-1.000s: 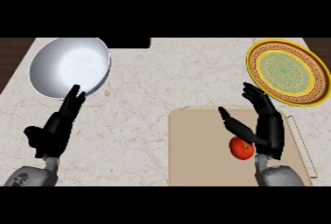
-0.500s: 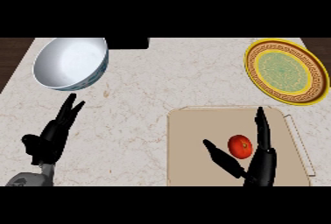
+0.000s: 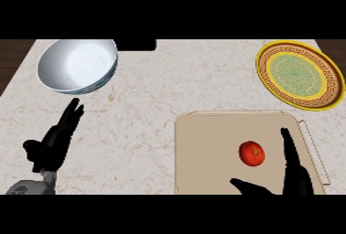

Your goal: Pick the tomato from the tray and place it in the plate

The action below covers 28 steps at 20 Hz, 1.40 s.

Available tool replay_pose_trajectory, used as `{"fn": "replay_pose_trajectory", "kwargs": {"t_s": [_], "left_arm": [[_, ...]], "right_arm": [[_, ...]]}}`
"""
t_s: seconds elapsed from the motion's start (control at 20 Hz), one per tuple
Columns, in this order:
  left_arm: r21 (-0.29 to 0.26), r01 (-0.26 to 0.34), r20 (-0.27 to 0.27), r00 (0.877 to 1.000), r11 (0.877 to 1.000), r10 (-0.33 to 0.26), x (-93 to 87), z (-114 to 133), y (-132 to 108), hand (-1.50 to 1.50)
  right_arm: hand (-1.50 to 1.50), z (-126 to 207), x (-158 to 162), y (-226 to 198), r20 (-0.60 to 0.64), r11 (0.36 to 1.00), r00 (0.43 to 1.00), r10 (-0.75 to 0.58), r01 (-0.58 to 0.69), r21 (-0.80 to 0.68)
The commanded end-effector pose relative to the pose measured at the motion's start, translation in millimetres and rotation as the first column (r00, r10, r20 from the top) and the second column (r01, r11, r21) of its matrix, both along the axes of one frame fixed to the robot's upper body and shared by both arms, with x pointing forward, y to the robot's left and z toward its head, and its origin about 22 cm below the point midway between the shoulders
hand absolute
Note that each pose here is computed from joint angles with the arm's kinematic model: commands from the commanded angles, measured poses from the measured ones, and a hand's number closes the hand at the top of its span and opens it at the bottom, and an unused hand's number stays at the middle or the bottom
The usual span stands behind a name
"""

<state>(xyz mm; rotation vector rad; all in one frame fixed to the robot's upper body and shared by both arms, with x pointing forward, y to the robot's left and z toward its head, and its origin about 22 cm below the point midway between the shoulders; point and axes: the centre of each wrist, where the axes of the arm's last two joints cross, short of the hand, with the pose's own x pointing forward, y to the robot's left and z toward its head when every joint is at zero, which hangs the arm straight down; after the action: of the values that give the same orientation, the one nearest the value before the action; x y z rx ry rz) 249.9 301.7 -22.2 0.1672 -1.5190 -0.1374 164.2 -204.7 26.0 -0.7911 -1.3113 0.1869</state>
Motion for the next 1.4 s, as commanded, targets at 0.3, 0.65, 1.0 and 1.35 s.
{"fn": "replay_pose_trajectory", "kwargs": {"t_s": [0.3,0.65,1.0,1.35], "left_arm": [[-0.006,0.019,-0.006,1.0,1.0,-0.019,-13.1,-4,6,0.0],[0.001,0.001,0.011,1.0,1.0,-0.001,17.4,16,-10,0.0],[-0.018,0.005,-0.006,1.0,1.0,-0.005,10.7,18,16,0.0],[0.003,-0.001,-0.002,1.0,1.0,0.001,-2.8,-11,1,0.0]], "right_arm": [[-1.5,46,13,4,-0.328,0.999,0.945,0.005,-0.016,-0.03],[-1.5,33,11,-3,-0.456,0.994,0.89,-0.008,-0.042,-0.1],[-1.5,20,24,5,-0.489,0.995,0.872,0.016,-0.06,-0.075],[-1.5,-7,51,-2,-0.527,0.991,0.85,-0.013,-0.06,-0.121]]}}
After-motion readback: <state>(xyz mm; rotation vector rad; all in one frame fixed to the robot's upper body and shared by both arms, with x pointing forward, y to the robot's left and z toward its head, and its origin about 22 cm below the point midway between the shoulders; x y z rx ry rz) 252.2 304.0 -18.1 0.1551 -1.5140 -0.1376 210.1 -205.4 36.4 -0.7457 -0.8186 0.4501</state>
